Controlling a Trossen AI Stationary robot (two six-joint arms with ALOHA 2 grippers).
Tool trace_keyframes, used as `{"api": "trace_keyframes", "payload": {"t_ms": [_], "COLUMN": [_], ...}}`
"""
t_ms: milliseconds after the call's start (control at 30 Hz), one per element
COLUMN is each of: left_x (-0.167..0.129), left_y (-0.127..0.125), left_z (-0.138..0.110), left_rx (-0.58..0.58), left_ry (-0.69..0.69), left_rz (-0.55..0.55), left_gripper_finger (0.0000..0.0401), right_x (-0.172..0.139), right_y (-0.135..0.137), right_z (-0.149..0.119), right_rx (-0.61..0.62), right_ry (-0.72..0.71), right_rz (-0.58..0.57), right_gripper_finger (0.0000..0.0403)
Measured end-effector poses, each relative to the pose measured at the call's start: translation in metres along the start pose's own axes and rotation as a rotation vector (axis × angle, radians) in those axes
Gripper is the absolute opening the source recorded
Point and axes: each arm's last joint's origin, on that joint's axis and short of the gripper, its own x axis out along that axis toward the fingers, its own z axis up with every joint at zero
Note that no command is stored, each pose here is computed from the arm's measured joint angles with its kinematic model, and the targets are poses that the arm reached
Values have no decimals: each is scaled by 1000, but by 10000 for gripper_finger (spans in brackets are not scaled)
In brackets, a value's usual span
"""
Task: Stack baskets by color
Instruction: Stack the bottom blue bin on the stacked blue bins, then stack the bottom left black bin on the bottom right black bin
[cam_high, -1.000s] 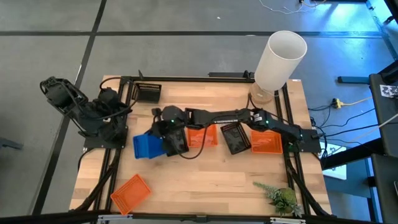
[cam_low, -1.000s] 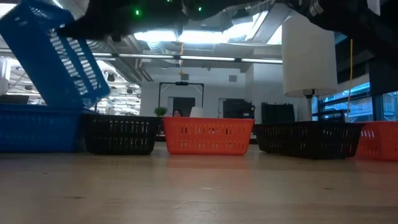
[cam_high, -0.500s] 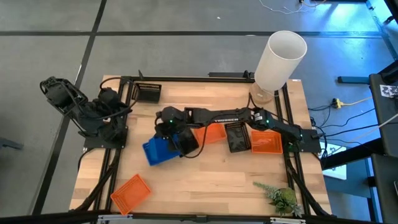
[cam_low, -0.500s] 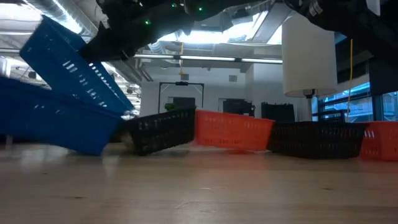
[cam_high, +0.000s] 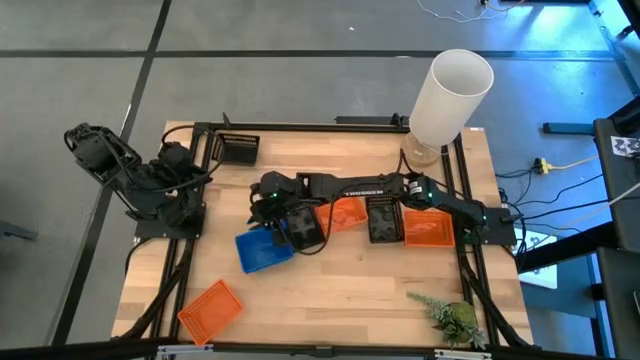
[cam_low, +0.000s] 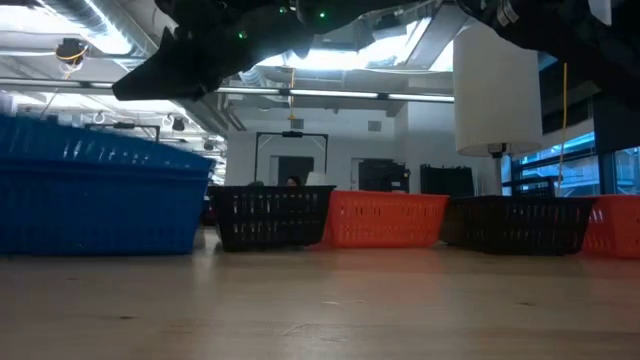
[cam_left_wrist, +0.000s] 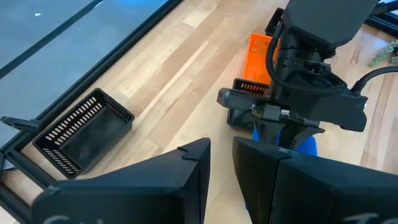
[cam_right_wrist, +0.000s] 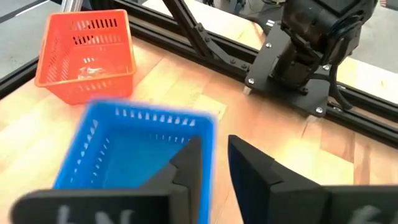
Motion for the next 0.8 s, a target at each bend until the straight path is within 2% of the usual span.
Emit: {"api": "trace_keyframes", "payload": {"t_ms": [233,333,433,600,700,800], "left_x": [0,0,0,0,0,0], "left_y": [0,-1,-2,-6,-7,-7], "left_z": [0,-1,-4,-8,-8,-8], "left_rx": [-1,-1,21,76,96,129], "left_ry": [1,35,134,261,268,265], "left_rz": [-1,-20,-77,-151,-160,-164], "left_gripper_finger": [61,61,61,61,61,61], "right_x": [-7,-30,-60,-90,-105,-106], "right_y": [2,4,11,34,48,61], "right_z": [7,30,50,58,61,55], "right_rx": [19,38,36,8,34,83], "right_ry": [4,0,-2,131,207,311], "right_rz": [5,53,93,170,213,249], "right_gripper_finger": [122,123,124,124,124,124]}}
